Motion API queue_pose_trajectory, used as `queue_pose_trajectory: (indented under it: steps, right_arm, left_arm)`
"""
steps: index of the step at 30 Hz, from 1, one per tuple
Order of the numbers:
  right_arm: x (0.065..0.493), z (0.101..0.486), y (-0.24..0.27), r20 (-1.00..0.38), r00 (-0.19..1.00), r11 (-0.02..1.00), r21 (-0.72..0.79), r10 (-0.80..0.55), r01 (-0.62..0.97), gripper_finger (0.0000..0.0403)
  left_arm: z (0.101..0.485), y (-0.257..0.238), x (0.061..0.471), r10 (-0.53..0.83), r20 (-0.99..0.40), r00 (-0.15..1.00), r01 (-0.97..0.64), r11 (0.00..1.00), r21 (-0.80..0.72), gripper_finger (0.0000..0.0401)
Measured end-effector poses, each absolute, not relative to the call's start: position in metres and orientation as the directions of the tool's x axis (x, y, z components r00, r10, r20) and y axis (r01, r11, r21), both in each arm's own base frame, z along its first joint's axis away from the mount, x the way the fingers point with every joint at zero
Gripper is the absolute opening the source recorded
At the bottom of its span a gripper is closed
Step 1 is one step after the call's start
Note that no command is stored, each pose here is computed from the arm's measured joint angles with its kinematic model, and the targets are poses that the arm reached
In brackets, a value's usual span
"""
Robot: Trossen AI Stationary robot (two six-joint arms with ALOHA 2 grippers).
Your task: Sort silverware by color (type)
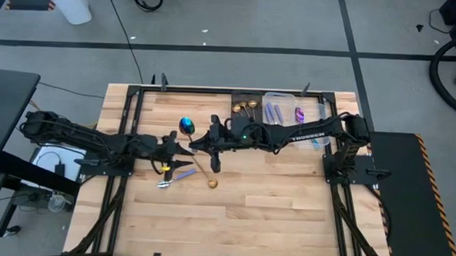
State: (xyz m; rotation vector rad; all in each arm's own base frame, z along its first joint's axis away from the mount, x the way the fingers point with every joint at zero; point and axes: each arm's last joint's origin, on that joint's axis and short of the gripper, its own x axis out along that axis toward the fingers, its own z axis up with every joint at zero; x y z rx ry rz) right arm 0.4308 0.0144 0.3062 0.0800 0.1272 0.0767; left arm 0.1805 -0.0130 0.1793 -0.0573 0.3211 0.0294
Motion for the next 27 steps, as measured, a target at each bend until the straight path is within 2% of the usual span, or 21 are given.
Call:
queue_pose_trajectory:
  steps: [7,12,19,27]
  right_arm:
    - [0.430,0.302,0.014,-0.161,0.983,0.994,0.084,0.082,-0.070,0.0010]
    - [0.429,0.295,0.012,-0.240,0.968,0.992,0.112,0.078,-0.052,0.0010]
    - [0.423,0.277,0.006,-0.427,0.904,0.986,0.161,0.022,0.052,0.0010]
    - [0.410,0.257,0.003,-0.636,0.770,0.963,0.170,-0.055,0.210,0.0010]
  left_arm:
    - [0.172,-0.013,0.178,0.022,-0.395,0.919,-0.072,0.991,-0.110,0.0153]
    - [0.169,-0.013,0.177,0.024,-0.420,0.907,-0.092,0.985,-0.144,0.0153]
    - [0.165,-0.012,0.175,0.025,-0.460,0.888,-0.110,0.981,-0.158,0.0153]
    - [0.166,-0.012,0.175,0.025,-0.458,0.889,-0.103,0.984,-0.145,0.0153]
